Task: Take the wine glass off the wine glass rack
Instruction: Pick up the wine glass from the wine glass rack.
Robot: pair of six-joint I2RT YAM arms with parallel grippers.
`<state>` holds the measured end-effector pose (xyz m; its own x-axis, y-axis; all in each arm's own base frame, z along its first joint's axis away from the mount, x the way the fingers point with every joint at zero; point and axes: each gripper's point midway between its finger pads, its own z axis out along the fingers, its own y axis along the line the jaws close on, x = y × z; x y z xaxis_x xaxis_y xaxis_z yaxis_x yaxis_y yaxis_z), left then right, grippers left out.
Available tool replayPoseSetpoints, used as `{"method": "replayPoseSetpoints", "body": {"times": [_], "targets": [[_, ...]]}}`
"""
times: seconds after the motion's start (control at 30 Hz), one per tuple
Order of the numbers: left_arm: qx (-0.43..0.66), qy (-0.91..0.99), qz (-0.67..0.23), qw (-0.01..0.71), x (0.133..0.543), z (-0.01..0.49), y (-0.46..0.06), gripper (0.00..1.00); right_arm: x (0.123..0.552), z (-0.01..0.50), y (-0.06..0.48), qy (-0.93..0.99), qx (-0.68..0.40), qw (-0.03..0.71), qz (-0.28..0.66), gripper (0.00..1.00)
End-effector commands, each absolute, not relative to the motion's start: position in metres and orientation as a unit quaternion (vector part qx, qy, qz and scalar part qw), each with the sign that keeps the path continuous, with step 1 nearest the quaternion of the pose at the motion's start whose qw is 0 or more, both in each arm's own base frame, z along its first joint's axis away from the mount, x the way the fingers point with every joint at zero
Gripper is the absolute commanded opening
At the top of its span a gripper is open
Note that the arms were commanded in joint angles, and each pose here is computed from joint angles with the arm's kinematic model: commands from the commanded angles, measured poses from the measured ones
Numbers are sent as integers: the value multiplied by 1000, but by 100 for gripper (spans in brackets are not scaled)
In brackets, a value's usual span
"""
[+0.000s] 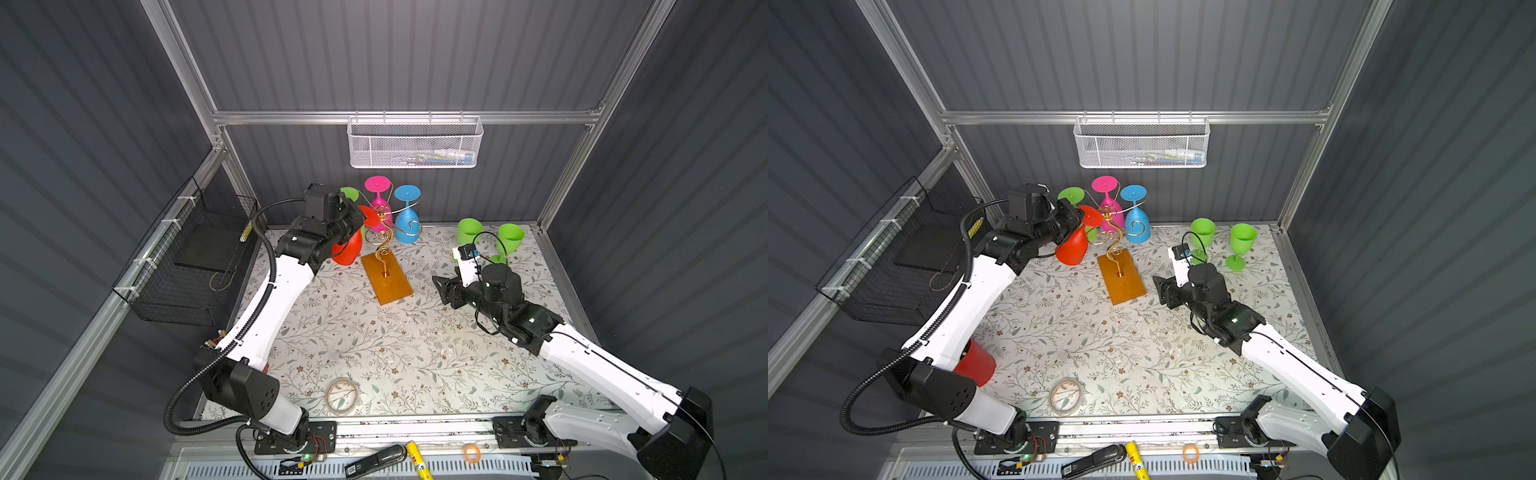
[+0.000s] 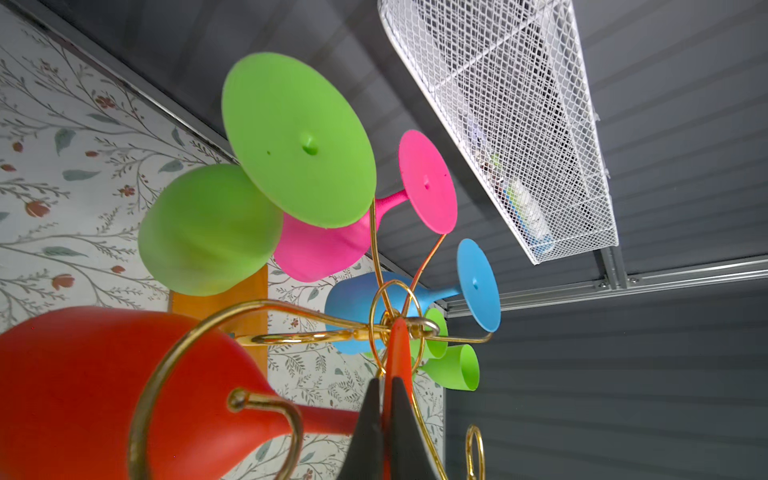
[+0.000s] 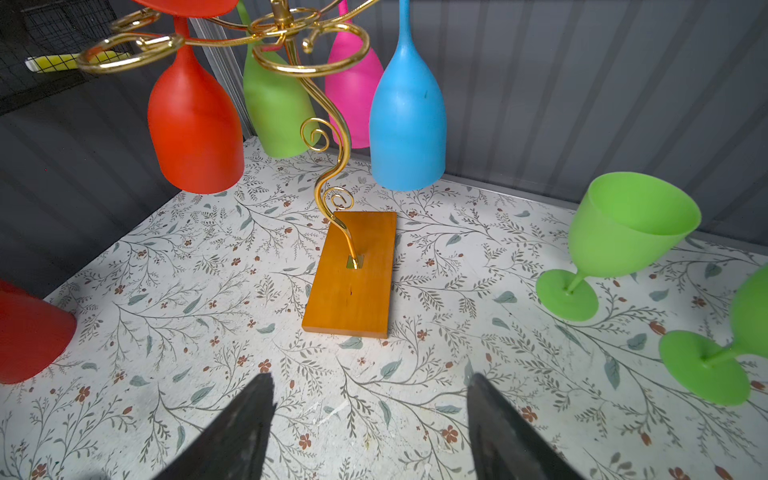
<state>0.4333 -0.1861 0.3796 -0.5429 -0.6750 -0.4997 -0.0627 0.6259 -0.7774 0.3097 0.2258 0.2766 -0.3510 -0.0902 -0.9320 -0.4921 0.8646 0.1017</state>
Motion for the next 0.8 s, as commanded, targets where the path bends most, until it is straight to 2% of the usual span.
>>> {"method": "replayPoseSetpoints", "body": {"times": [0.0, 0.77], "targets": [[-236, 772, -407, 428, 427, 404, -184, 0, 307, 296, 227, 791, -179, 552, 194, 74], [-230, 743, -456, 433, 388, 436, -176, 0, 301, 302, 231, 791, -182, 550, 197, 75]]}}
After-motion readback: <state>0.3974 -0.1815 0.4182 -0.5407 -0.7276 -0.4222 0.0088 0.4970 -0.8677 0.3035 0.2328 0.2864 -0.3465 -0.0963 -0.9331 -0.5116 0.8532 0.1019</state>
